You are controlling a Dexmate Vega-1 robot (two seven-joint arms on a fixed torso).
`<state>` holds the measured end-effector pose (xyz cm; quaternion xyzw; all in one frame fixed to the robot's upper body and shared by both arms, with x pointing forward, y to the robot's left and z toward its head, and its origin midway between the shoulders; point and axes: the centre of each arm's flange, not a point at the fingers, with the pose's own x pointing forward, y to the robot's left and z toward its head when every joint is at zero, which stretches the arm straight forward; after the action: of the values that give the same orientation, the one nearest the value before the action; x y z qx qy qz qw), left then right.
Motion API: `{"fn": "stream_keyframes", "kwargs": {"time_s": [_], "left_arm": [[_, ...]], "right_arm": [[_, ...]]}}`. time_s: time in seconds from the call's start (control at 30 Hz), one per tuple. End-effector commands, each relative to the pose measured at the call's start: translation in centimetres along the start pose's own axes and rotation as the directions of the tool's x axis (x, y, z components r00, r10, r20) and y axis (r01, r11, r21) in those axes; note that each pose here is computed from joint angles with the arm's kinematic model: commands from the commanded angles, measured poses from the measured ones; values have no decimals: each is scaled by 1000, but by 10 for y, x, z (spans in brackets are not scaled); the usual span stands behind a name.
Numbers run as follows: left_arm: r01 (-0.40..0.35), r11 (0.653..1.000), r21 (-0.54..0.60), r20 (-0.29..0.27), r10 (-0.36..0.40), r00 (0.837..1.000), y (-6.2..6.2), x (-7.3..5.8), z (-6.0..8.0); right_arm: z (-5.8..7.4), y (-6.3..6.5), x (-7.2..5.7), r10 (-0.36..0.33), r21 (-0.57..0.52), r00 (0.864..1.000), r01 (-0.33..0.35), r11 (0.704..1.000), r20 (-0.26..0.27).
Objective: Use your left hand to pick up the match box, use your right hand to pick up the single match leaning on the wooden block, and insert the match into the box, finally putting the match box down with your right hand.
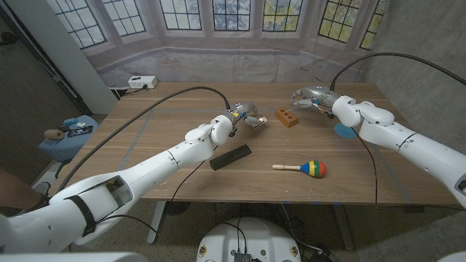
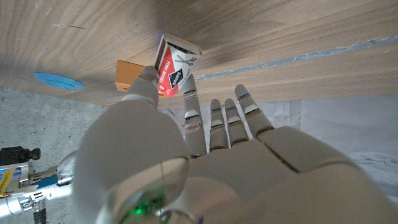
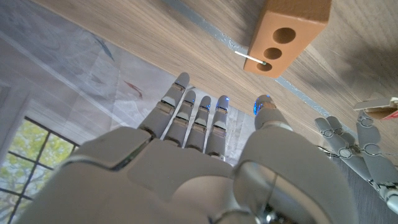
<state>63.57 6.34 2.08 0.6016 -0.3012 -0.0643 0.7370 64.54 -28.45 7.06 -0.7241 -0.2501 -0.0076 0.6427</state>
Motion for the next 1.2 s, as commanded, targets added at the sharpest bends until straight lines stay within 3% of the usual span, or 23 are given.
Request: {"fn": "stream_keyframes", "kwargs": {"time_s": [0.03, 0.63, 1.2], "left_arm": [[-5, 1000, -5, 12, 5, 1000, 1, -4, -1], [-46, 999, -26, 38, 47, 998, -2, -13, 5], [-75, 995, -62, 48, 78, 996, -8, -23, -2]], "right_arm": [[2, -1, 3, -31, -75, 999, 32, 997, 21], [3, 2, 2, -63, -137, 997, 69, 988, 49], [10, 9, 7, -55, -195, 995, 70, 978, 82]]}}
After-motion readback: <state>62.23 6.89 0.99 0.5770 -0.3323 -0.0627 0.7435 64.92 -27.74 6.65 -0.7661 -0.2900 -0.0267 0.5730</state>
